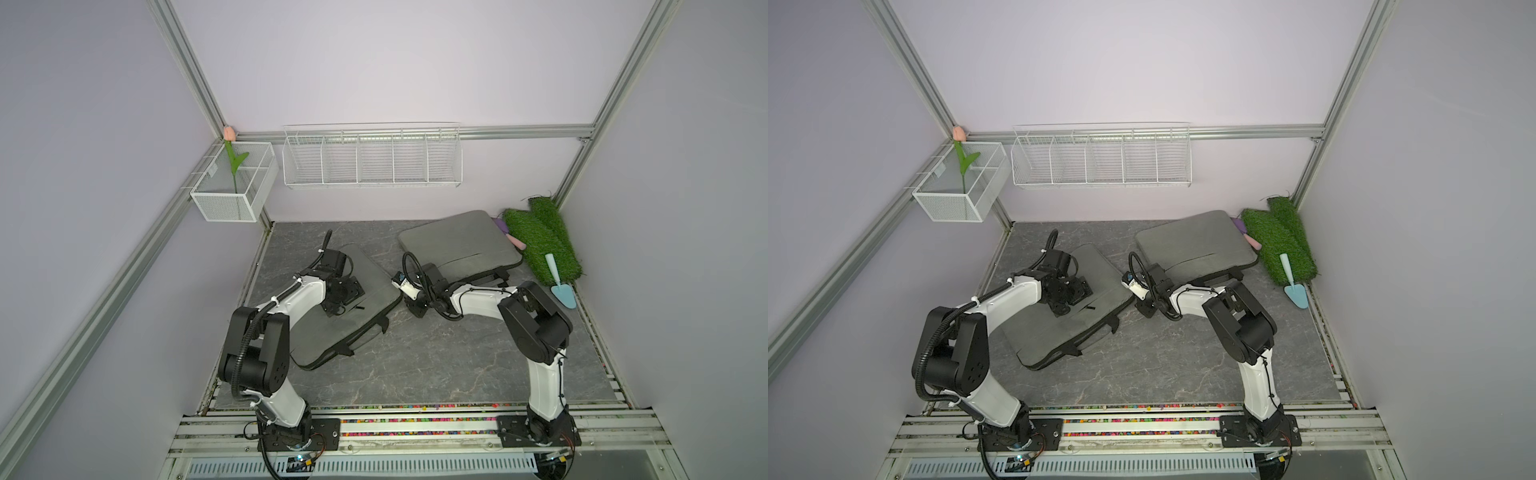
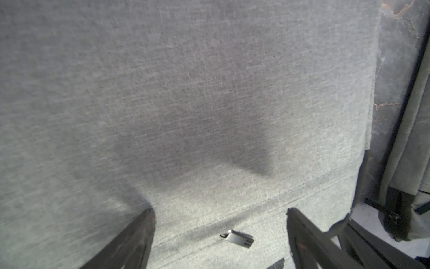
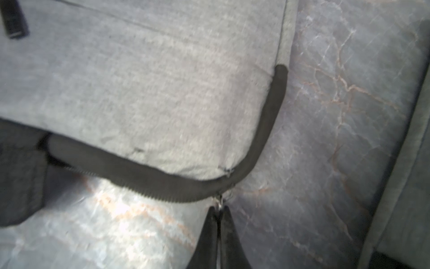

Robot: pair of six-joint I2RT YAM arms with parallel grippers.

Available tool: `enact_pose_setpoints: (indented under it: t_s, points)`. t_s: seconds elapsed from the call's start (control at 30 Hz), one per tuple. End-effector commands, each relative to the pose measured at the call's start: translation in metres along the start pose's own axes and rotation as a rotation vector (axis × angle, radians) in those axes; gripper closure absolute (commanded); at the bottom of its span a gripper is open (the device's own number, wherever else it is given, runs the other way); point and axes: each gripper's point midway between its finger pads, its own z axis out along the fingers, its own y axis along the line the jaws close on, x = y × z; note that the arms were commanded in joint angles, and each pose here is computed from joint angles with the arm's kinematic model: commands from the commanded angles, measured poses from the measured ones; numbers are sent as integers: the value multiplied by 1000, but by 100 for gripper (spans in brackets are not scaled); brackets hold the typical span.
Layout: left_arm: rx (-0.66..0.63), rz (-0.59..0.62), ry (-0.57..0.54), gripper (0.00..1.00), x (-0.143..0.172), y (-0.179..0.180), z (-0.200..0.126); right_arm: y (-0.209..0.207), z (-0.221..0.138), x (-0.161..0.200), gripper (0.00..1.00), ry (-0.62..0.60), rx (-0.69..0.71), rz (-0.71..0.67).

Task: Put the mouse into the laptop bag
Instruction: Zip the zipper on the zippered laptop bag.

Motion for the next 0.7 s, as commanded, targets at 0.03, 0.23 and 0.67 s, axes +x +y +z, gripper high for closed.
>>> enact_pose_setpoints:
  t_s: [0.03,0.23,0.67]
  points:
    - [-8,-10,11,11,-2,0,11,17,-27,-10,93,-40,-84,-9]
    - [51,-20,40,11,2,-11,21,47,-45,-14,93,-69,-203,74]
    - [160,48,75,12,30,-55,16,45,-34,-20,93,-56,-148,272]
